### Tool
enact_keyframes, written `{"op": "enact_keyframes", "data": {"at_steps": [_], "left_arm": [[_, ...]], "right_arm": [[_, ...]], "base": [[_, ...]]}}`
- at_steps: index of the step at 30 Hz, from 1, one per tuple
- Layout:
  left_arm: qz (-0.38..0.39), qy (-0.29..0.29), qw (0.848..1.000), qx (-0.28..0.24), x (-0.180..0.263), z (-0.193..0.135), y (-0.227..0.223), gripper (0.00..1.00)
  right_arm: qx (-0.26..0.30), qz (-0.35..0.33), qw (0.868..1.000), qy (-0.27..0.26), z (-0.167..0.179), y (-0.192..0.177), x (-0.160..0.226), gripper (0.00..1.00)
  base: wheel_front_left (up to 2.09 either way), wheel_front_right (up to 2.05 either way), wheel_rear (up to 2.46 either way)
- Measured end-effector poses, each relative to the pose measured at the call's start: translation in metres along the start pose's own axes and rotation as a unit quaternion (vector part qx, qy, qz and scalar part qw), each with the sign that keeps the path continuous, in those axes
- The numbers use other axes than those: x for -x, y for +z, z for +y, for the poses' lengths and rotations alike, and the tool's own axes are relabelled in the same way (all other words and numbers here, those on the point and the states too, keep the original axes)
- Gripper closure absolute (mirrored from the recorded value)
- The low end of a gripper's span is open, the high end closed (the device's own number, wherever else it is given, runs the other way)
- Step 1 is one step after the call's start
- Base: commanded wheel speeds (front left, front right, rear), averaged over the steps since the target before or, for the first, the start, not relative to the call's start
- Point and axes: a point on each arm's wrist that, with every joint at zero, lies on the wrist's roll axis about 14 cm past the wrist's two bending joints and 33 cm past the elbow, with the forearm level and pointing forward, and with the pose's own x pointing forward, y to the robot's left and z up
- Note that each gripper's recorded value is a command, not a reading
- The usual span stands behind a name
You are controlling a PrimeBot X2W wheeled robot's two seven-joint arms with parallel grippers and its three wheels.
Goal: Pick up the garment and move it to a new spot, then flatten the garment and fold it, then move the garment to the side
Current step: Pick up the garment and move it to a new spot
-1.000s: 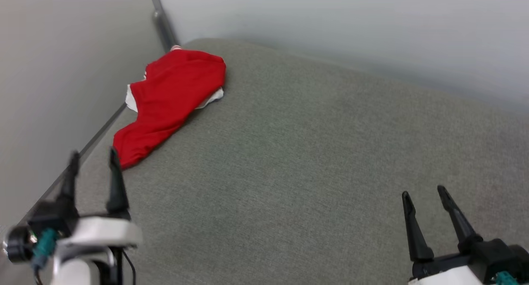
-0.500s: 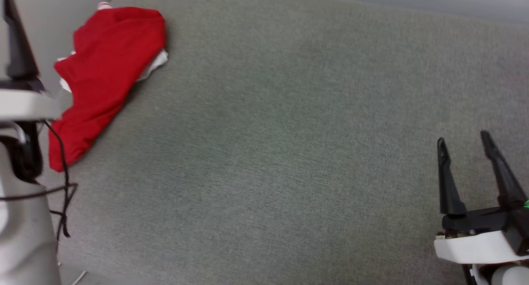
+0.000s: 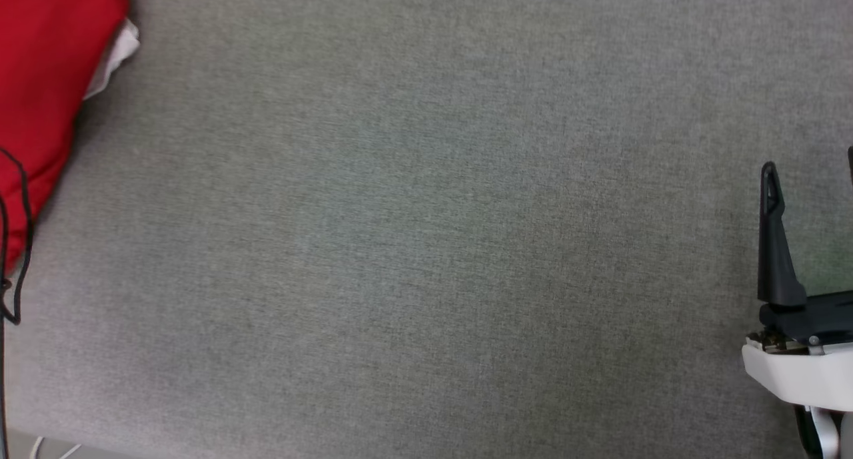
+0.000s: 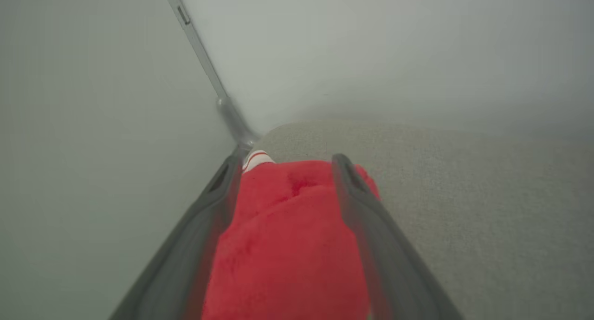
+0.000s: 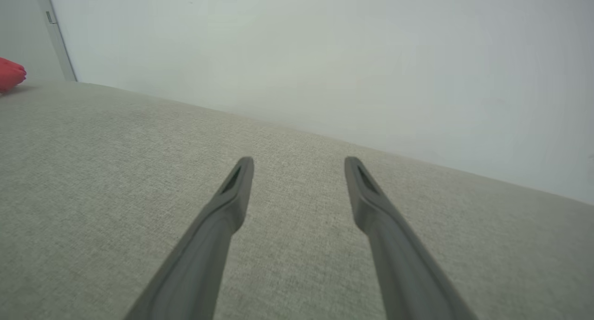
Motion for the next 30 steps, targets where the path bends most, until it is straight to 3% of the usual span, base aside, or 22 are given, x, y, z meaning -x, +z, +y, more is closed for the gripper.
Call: {"op": "enact_keyframes", "data": {"at_steps": [6,7,8,9,10,11,16,20,21,22,23,30], "left_arm": [[0.167,-0.028,0.985,0.028,-0.014,-0.014,-0.065,0.00],[0.199,-0.033,0.979,0.038,-0.014,-0.018,-0.078,0.00],[0.266,-0.044,0.962,0.053,-0.009,-0.025,-0.104,0.00],[0.266,-0.044,0.962,0.053,-0.009,-0.025,-0.104,0.00],[0.322,-0.053,0.943,0.066,-0.004,-0.031,-0.124,0.00],[0.322,-0.053,0.943,0.066,-0.004,-0.031,-0.124,0.00],[0.420,-0.062,0.901,0.092,0.006,-0.039,-0.161,0.00],[0.433,-0.066,0.894,0.093,0.007,-0.040,-0.164,0.00],[0.433,-0.066,0.894,0.093,0.007,-0.040,-0.164,0.35],[0.433,-0.066,0.894,0.092,0.008,-0.040,-0.163,0.78],[0.431,-0.066,0.896,0.089,0.008,-0.039,-0.162,1.00],[0.385,-0.068,0.918,0.062,0.006,-0.029,-0.133,1.00]], "right_arm": [[0.013,0.007,1.000,-0.003,-0.008,-0.014,-0.003,0.00],[0.016,0.008,1.000,-0.003,-0.010,-0.017,-0.004,0.00],[0.019,0.012,1.000,-0.004,-0.012,-0.023,-0.005,0.00],[0.019,0.012,1.000,-0.004,-0.012,-0.023,-0.005,0.00],[0.021,0.017,1.000,-0.004,-0.013,-0.029,-0.005,0.00],[0.021,0.017,1.000,-0.004,-0.013,-0.029,-0.005,0.00],[0.023,0.028,0.999,-0.005,-0.016,-0.043,-0.005,0.00],[0.025,0.030,0.999,-0.007,-0.017,-0.044,-0.004,0.00],[0.025,0.030,0.999,-0.007,-0.017,-0.044,-0.004,0.00],[0.025,0.030,0.999,-0.007,-0.017,-0.044,-0.004,0.00],[0.025,0.030,0.999,-0.007,-0.017,-0.042,-0.004,0.00],[0.021,0.015,1.000,-0.003,-0.012,-0.025,-0.004,0.00]], "base": [[0.00,0.00,0.00],[0.00,0.00,0.00],[0.00,0.00,0.00],[0.00,0.00,0.00],[0.00,0.00,0.00],[0.00,0.00,0.00],[0.00,0.00,0.00],[0.00,0.00,0.00],[0.00,0.00,0.00],[0.00,0.00,0.00],[0.00,0.00,0.00],[0.00,0.00,0.00]]}}
